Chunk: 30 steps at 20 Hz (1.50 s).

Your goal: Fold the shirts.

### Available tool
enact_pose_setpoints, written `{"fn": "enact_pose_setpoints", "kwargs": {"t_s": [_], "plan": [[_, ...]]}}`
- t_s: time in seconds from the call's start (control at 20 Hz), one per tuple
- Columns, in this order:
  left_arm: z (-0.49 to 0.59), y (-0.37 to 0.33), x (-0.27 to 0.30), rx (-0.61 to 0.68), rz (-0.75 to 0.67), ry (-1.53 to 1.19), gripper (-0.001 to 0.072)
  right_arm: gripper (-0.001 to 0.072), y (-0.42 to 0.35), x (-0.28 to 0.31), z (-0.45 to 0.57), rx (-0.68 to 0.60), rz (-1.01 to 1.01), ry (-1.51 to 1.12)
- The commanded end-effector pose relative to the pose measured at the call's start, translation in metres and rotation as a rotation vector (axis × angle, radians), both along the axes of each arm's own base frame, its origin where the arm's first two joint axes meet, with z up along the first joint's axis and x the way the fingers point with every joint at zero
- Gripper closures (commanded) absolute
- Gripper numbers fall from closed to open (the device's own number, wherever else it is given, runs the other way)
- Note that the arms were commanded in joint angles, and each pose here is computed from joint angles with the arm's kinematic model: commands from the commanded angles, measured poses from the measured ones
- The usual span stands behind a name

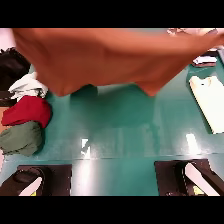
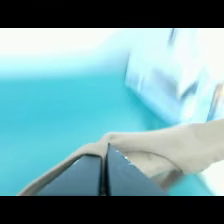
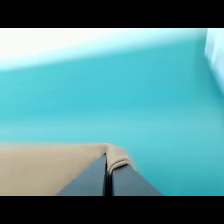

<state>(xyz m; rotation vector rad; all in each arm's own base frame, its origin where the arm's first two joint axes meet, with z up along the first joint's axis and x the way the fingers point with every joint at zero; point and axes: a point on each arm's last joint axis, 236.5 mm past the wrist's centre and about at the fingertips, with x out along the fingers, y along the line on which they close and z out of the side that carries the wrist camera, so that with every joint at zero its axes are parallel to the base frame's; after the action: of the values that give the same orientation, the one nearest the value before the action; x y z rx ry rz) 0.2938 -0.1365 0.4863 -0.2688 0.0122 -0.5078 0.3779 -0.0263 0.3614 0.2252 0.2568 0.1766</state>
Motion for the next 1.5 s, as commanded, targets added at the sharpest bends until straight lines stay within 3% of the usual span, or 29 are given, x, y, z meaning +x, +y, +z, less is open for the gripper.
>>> {"fn": "enact_pose_setpoints", "kwargs": {"t_s": [0.0, 0.15, 0.25, 0.5, 0.75, 1.05, 1.1, 1.3, 1.45], "plan": [[0.134, 0.042, -0.12, -0.053, 0.057, -0.371, 0.0684, 0.0695, 0.03, -0.082, 0.141, -0.195, -0.044, -0.333], [0.169, 0.056, -0.166, -0.087, 0.07, -0.498, 0.0684, 0.0695, 0.034, -0.123, 0.176, -0.254, -0.114, -0.378], [0.165, 0.06, -0.162, -0.065, 0.099, -0.486, 0.0684, 0.0696, 0.03, -0.138, 0.182, -0.28, -0.156, -0.356], [0.068, 0.052, -0.054, 0.035, 0.166, -0.148, 0.0684, 0.0696, 0.018, -0.104, 0.152, -0.223, -0.129, -0.199], [-0.121, 0.028, 0.078, 0.168, 0.191, 0.342, 0.0684, 0.0696, 0.005, 0.004, -0.025, -0.042, 0.033, 0.31], [-0.37, 0.006, 0.165, 0.341, 0.174, 0.839, 0.0684, 0.0696, 0.029, 0.063, -0.265, -0.015, 0.144, 0.86], [-0.394, 0.007, 0.18, 0.321, 0.18, 0.868, 0.0683, 0.0696, 0.026, 0.073, -0.293, 0.002, 0.138, 0.9], [-0.43, 0.03, 0.249, -0.011, 0.204, 0.912, 0.0684, 0.0696, 0.005, 0.118, -0.338, 0.039, 0.117, 0.948], [-0.414, 0.045, 0.276, -0.036, 0.155, 0.854, 0.0684, 0.0696, -0.008, 0.148, -0.326, 0.026, 0.108, 0.897]]}}
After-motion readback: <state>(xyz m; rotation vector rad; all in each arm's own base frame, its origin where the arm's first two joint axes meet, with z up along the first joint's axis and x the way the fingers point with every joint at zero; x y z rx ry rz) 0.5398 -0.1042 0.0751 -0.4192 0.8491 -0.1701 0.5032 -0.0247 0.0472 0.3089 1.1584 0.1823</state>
